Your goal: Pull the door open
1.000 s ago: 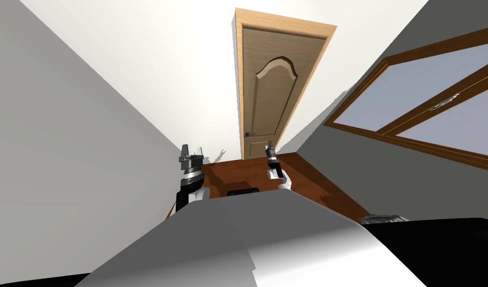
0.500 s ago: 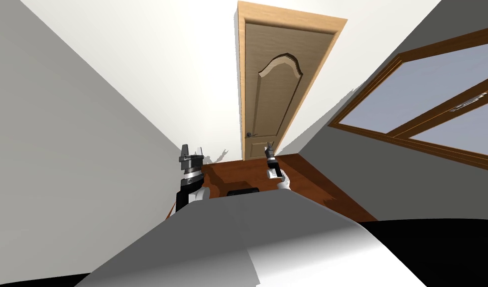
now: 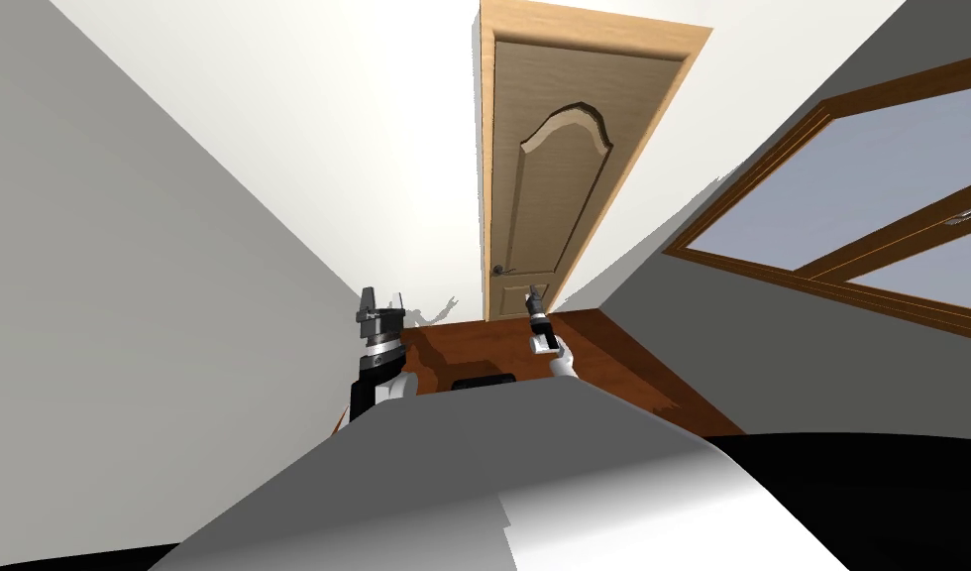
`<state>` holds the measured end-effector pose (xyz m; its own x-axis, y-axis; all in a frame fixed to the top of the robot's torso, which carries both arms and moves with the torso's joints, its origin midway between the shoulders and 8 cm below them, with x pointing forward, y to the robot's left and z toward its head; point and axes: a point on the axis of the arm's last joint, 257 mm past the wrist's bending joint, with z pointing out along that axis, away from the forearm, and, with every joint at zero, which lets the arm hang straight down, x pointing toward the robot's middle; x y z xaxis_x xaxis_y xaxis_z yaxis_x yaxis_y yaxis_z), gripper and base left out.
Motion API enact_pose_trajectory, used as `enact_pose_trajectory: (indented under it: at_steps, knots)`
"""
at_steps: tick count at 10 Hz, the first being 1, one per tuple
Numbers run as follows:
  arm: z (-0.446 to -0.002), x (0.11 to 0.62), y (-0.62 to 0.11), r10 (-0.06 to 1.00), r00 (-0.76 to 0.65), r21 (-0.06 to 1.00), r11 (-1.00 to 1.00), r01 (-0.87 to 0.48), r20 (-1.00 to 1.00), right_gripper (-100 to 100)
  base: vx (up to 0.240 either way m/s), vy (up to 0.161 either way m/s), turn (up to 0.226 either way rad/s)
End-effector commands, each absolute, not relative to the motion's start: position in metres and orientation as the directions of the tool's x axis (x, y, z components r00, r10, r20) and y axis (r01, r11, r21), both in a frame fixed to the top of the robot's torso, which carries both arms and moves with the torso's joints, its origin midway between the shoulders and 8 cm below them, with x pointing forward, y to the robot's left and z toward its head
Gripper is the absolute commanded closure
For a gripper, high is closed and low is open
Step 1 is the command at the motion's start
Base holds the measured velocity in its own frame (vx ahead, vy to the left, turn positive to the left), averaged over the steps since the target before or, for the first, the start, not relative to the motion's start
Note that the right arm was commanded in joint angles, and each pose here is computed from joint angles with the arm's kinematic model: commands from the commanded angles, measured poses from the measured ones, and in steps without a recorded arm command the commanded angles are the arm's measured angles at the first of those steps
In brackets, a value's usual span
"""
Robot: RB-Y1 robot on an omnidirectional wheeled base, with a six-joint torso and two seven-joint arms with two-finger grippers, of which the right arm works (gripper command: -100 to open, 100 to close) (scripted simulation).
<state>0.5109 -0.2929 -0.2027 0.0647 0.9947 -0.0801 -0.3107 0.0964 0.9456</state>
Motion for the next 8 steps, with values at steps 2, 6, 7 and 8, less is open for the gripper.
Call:
enact_pose_trajectory:
  at_steps: [2,6,7,8]
  knots:
    - [-0.219,0.516,-0.296,0.995,0.065,0.954,0.096,-0.284,-0.081,-100,0.065,-0.003,0.028]
    - [-0.238,0.522,-0.301,0.994,0.065,0.963,0.097,-0.251,-0.083,-100,0.058,-0.001,0.035]
    - [-0.245,0.525,-0.303,0.994,0.066,0.967,0.097,-0.237,-0.084,-100,0.064,0.012,0.037]
    - [-0.253,0.528,-0.305,0.994,0.067,0.970,0.097,-0.222,-0.084,-100,0.094,0.005,0.061]
